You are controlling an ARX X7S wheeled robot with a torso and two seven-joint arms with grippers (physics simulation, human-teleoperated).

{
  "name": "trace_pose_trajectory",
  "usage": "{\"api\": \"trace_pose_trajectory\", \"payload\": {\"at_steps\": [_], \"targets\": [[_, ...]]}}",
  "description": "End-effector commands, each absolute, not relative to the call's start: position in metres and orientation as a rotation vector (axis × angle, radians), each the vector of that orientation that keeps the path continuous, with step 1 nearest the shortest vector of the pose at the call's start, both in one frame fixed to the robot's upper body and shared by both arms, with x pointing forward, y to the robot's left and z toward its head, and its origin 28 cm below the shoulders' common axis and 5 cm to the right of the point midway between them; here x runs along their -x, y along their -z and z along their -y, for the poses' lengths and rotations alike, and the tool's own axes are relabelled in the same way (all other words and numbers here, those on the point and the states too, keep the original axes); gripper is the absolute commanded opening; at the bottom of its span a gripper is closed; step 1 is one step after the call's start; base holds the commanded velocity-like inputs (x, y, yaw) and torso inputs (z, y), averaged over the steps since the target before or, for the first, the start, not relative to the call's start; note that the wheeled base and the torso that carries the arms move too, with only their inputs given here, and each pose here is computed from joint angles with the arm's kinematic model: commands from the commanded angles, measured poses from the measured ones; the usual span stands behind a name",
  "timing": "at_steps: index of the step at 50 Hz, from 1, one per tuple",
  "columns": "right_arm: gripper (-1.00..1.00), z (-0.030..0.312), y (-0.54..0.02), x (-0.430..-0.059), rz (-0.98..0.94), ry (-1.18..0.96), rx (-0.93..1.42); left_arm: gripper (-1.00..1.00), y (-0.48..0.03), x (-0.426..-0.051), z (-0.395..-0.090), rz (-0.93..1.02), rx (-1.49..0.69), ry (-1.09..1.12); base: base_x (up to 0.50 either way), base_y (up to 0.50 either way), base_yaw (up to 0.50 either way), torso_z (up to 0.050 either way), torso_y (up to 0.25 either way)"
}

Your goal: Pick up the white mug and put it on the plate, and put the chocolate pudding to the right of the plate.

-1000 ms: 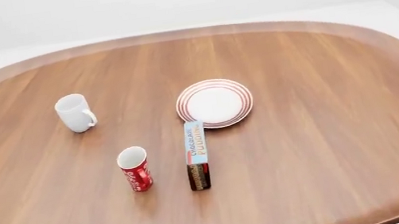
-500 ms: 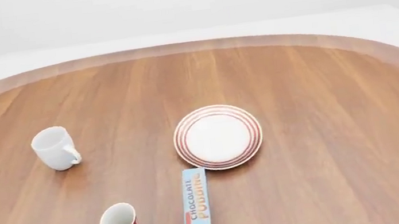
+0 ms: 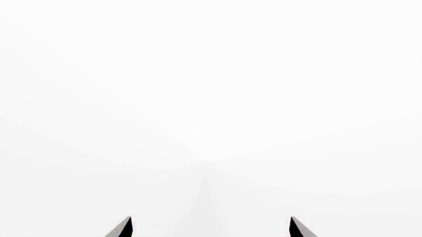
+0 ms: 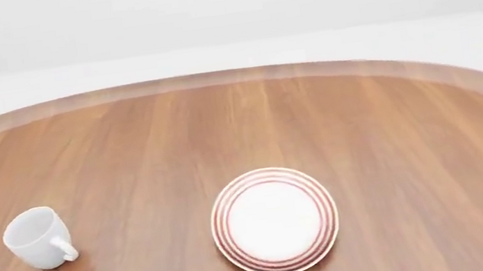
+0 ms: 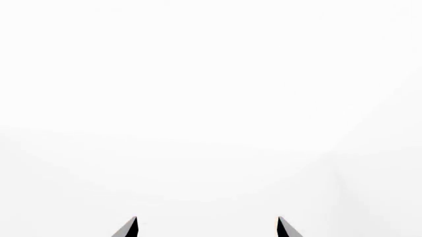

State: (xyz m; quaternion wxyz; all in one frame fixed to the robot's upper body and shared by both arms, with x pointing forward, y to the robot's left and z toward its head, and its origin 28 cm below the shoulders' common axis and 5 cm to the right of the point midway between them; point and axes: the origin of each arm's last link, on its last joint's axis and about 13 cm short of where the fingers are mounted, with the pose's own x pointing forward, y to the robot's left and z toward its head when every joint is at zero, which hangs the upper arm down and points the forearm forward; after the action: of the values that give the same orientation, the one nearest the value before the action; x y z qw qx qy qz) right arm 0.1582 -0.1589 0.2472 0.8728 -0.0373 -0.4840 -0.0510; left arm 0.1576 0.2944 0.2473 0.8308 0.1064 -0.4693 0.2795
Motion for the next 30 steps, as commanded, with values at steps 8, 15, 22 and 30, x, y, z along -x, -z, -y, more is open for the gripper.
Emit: {"api": "trace_pose_trajectory", "payload": {"at_steps": [8,15,22,30], "targets": [[1.0,0.1599,-0.2481,-0.1568,1.022,0.119,0.089,1.0,-0.2459,-0.1564,-0.2969,0.983,-0.232,-0.61,0.5,0.0,0.0,0.0,0.002],[1.0,0.1596,-0.2479,-0.1571,1.026,0.118,0.086,1.0,-0.2458,-0.1566,-0.297,0.983,-0.232,-0.61,0.5,0.01,0.0,0.0,0.0],[1.0,0.1597,-0.2472,-0.1575,1.026,0.128,0.083,1.0,-0.2447,-0.1569,-0.2969,0.98,-0.231,-0.608,0.16,0.0,0.0,0.0,0.0],[1.0,0.1585,-0.2454,-0.1571,1.041,0.127,0.12,1.0,-0.2431,-0.1579,-0.2962,0.971,-0.232,-0.6,-0.01,0.28,0.0,0.0,0.0]]}}
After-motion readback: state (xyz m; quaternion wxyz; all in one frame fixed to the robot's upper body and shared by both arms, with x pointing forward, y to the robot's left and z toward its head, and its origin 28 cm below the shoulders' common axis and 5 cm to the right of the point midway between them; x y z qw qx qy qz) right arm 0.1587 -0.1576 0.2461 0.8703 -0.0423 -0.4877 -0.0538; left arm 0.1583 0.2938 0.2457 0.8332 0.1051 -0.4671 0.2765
